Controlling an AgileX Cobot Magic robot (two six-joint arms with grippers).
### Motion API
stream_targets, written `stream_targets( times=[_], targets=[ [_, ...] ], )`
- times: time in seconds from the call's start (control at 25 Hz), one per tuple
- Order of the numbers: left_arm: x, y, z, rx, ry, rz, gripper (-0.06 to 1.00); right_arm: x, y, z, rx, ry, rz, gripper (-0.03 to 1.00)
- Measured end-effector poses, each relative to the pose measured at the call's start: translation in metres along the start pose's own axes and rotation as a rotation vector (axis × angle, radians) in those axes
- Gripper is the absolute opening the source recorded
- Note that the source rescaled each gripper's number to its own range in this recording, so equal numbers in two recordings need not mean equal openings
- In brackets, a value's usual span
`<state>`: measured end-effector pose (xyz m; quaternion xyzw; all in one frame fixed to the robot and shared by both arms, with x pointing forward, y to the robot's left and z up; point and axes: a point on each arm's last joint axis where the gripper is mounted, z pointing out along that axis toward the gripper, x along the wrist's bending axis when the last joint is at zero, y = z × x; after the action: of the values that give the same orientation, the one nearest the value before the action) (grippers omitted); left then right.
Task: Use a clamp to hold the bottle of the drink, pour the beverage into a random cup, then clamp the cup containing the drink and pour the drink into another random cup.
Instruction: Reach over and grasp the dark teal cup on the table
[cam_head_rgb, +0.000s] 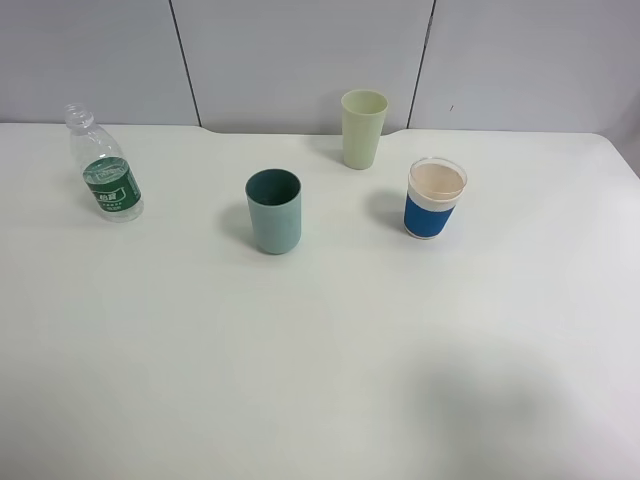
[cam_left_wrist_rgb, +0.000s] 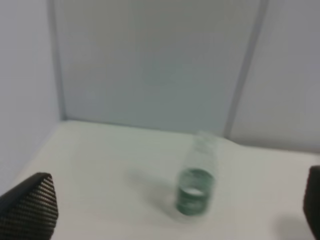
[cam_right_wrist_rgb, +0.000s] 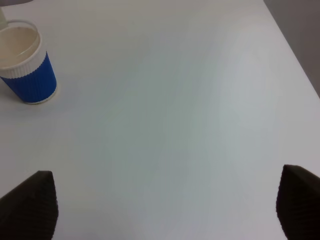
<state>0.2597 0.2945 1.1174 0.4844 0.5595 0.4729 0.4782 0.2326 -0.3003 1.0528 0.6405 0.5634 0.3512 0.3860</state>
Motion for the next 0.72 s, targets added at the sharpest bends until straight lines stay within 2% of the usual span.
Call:
stream_targets(
  times=[0.12, 0.16, 0.32, 0.56, 0.72],
  targets=[
    [-0.005, -0.009, -0.006, 0.079, -0.120, 0.030, 1.00, 0.000, 0.000, 0.000, 0.000, 0.000, 0.000, 0.71],
    [-0.006, -0.011, -0.007, 0.103, -0.130, 0.039, 1.00, 0.000, 0.000, 0.000, 0.000, 0.000, 0.000, 0.71],
    [-0.002, -0.023, -0.014, 0.209, -0.125, 0.094, 1.00, 0.000, 0.000, 0.000, 0.000, 0.000, 0.000, 0.71],
    [0.002, -0.038, -0.026, 0.236, -0.097, 0.071, 1.00, 0.000, 0.000, 0.000, 0.000, 0.000, 0.000, 0.71],
    [0.004, -0.053, -0.025, 0.296, -0.091, 0.079, 1.00, 0.000, 0.000, 0.000, 0.000, 0.000, 0.000, 0.71]
  ],
)
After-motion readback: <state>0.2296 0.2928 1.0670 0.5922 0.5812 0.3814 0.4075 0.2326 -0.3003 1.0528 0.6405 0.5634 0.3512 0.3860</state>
